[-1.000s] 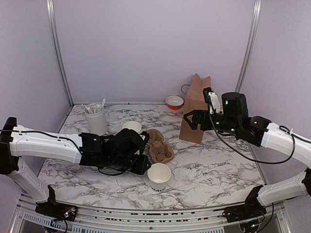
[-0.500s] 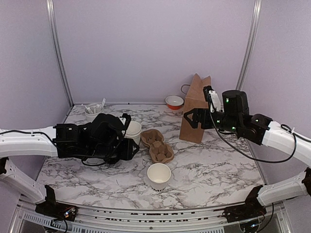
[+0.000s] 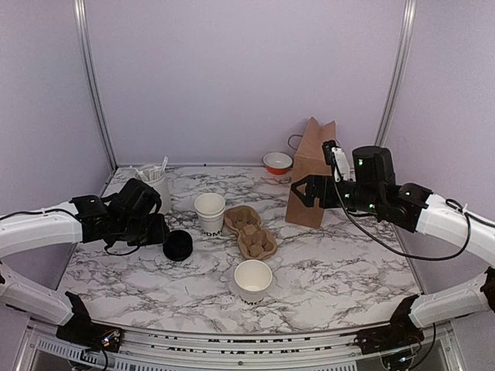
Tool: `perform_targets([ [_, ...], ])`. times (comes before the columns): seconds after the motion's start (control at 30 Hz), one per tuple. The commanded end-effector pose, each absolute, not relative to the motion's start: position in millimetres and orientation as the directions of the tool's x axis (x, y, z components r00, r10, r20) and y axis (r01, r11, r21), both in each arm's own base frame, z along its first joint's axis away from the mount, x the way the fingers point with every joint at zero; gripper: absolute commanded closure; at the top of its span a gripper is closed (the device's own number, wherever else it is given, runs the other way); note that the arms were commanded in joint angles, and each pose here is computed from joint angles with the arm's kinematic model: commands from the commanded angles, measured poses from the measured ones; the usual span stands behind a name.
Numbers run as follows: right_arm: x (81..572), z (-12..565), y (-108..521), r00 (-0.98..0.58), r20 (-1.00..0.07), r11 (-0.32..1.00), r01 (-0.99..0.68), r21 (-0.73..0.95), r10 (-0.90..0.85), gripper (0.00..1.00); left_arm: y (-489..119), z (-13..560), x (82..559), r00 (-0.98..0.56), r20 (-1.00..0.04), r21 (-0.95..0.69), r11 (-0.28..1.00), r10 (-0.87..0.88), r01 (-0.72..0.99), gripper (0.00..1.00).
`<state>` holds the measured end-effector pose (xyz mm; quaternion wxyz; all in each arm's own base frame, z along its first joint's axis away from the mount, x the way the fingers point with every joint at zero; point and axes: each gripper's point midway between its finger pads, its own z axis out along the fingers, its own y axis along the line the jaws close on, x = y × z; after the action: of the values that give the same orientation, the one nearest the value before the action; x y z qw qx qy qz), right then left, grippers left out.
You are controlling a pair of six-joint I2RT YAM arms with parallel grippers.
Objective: Pack the takeout coffee
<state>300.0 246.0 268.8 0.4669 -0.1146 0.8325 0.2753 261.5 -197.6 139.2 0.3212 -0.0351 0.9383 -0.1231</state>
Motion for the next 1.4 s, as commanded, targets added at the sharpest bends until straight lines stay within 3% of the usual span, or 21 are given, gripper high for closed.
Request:
perform_targets([
  [0.0,295.2,267.8,247.3,-0.545,-0.834,0.811,-0.451,0.372,0.079,0.04,-179.8,125.3,269.1,-0.816,-0.559,-0.234,0.972,-0.149,-0.017,0.66],
  [0.5,286.3,267.3,236.2,-0.531,-0.84,0.811,-0.44,0.386,0.111,0.04,-178.1,84.2,310.7,-0.857,-0.5,-0.213,0.977,-0.122,-0.014,0.7],
  [0.8,284.5,272.0,231.7,-0.513,-0.85,0.815,-0.44,0.377,0.116,0.04,-176.0,72.8,326.4,-0.855,-0.509,-0.142,0.989,-0.1,-0.031,0.65],
  [1.37,281.7,267.4,227.1,-0.517,-0.846,0.817,-0.427,0.387,0.13,0.04,-177.3,46.8,325.2,-0.879,-0.469,-0.117,0.993,-0.083,-0.031,0.66],
])
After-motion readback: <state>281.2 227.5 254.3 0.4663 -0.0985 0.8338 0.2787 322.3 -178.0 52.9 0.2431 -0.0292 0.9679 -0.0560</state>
